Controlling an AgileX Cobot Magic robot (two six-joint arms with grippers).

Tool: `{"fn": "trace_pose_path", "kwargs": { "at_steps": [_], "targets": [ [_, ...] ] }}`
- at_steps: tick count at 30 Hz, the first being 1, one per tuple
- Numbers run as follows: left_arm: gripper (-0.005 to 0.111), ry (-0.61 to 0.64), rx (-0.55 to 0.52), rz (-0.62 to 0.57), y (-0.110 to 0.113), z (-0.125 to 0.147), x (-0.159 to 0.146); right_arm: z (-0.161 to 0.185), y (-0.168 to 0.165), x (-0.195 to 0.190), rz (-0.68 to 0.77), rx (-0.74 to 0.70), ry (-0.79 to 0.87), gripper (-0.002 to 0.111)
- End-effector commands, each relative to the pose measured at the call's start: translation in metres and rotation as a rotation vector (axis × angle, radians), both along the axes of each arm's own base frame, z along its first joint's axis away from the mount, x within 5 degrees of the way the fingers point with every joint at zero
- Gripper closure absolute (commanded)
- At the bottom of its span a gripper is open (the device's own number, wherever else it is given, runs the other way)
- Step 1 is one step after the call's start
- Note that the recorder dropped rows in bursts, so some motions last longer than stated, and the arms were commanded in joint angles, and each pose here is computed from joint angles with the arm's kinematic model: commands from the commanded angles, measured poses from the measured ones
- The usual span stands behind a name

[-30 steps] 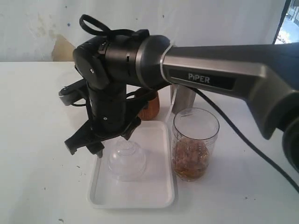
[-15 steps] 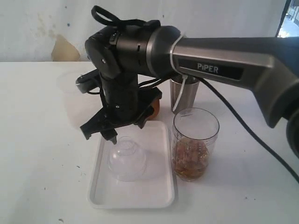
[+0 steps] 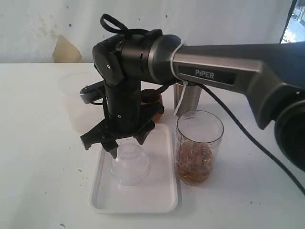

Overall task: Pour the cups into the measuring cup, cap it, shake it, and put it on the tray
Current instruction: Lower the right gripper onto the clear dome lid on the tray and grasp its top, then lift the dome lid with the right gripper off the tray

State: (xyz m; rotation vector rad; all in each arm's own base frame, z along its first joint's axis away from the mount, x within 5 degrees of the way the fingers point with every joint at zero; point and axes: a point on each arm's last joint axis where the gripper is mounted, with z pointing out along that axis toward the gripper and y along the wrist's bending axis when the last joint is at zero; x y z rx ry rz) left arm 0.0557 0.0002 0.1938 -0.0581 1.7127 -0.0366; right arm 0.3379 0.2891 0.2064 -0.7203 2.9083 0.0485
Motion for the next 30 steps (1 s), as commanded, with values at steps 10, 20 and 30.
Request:
{"fn": "trace_pose_path", "kwargs": {
  "at_steps": [10, 20, 30],
  "targets": [
    [0.107, 0.003, 0.002, -0.001, 0.000, -0.002, 0.000, 0.000, -0.003, 0.004, 0.006, -0.007, -0.012, 0.060],
    [0.107, 0.003, 0.002, -0.001, 0.000, -0.002, 0.000, 0.000, -0.002, 0.004, 0.061, -0.012, -0.018, 0.097],
    [0.107, 0.003, 0.002, -0.001, 0.000, -0.002, 0.000, 0.047, -0.011, -0.008, 0.095, 0.024, -0.064, 0.108]
  ]
}}
